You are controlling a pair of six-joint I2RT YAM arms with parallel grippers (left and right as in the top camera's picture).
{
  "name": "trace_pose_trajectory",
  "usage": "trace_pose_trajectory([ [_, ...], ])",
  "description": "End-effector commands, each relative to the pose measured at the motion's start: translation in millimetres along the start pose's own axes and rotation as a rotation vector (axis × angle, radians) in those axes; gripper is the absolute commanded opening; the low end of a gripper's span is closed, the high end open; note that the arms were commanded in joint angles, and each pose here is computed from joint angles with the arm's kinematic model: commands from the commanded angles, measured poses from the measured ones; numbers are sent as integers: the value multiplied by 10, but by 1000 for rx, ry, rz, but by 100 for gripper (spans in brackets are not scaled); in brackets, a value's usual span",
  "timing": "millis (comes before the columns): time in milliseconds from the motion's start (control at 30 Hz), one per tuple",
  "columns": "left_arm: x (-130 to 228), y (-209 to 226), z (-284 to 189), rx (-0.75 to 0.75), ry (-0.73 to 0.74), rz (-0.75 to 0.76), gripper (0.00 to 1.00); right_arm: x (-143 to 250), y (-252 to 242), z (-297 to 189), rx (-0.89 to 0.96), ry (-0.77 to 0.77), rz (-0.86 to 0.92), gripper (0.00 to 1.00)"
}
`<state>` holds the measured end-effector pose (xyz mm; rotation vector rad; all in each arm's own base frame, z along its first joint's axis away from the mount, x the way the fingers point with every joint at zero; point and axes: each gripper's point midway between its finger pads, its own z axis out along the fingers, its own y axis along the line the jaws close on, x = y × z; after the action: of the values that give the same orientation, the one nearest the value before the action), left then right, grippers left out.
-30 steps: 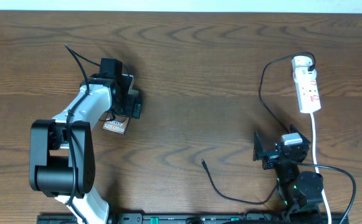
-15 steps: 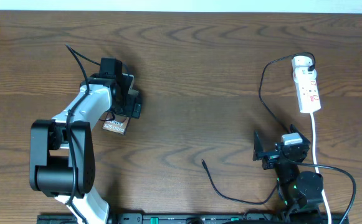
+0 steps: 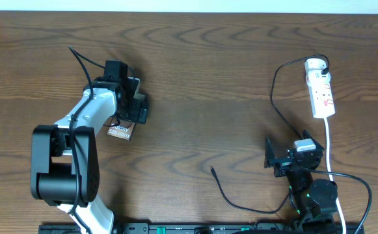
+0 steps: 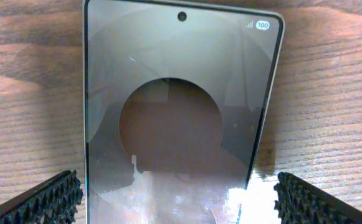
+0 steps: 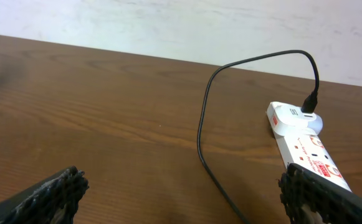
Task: Plug charger to phone and switch on socket
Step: 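Close the left gripper on the phone's sides and grip it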
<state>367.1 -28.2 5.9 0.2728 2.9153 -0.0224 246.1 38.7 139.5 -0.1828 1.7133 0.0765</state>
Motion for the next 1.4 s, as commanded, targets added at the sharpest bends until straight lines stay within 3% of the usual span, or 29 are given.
trace_pose_trajectory([
  [0, 134, 17, 99, -4, 44, 9, 98, 18, -31, 0, 15, 6, 8, 99],
  [1000, 175, 12, 121, -3, 51, 8, 100, 18, -31, 0, 15, 6, 8, 99],
  [1233, 169, 13, 122, -3, 49, 9, 88, 18, -31, 0, 15, 6, 8, 99],
  [1367, 170, 12, 122, -3, 50, 8, 87, 18, -31, 0, 15, 6, 8, 99],
])
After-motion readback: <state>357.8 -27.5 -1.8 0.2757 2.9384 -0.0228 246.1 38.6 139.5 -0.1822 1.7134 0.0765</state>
